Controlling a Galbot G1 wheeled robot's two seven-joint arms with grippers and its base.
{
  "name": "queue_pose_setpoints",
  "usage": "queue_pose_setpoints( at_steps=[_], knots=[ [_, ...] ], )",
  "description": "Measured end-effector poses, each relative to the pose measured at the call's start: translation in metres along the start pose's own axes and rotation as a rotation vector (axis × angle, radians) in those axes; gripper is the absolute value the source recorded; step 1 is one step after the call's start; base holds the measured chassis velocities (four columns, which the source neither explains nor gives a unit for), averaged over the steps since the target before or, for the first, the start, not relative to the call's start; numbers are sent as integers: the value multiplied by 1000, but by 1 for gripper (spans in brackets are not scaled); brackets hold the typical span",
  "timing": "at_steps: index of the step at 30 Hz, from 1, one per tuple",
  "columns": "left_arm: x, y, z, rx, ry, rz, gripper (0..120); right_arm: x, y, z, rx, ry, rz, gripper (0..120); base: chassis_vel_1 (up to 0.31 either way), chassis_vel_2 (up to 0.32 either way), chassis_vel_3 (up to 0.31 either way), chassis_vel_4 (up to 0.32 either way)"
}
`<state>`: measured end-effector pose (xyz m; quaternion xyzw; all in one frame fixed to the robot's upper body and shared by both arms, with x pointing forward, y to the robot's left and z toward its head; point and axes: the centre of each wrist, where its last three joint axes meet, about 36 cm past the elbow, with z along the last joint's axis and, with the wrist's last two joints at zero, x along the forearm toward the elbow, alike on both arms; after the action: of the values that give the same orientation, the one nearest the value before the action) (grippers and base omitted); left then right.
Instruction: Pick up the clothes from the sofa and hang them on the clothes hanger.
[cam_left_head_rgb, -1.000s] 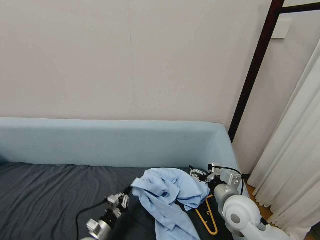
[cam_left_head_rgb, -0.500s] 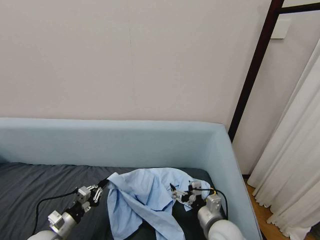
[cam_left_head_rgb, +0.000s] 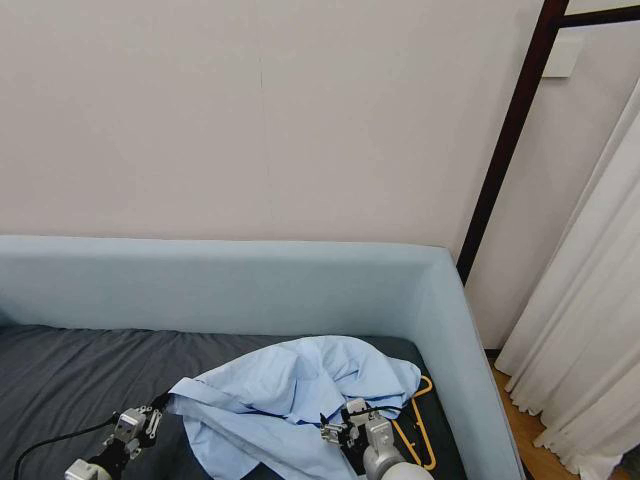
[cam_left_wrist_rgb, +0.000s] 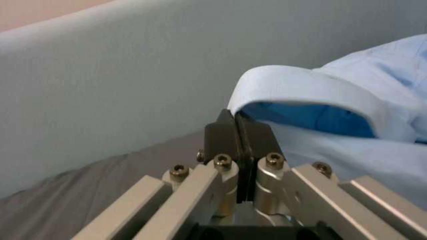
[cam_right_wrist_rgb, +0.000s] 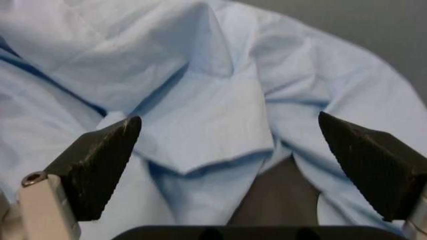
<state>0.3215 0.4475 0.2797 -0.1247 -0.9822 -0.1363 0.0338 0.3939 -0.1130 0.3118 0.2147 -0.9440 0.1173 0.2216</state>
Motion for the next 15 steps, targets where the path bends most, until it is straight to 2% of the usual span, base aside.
queue_pose_setpoints(
  at_steps=[5,8,12,15],
  knots=[
    [4,-11,-1,13,-10,-1,0,-19,-5,-4,110,-36,-20,100,0,0,0,0],
    [6,-17,1,19,-13,-6,0,-22,-4,-19,146,18,-38,100,0,0,0,0],
    [6,-26,4,29,-24,-22,0,-17,6,-47,168,175,-125,100,0,0,0,0],
    [5,-31,6,36,-27,-28,0,-21,10,-56,179,201,-172,100,0,0,0,0]
  ],
)
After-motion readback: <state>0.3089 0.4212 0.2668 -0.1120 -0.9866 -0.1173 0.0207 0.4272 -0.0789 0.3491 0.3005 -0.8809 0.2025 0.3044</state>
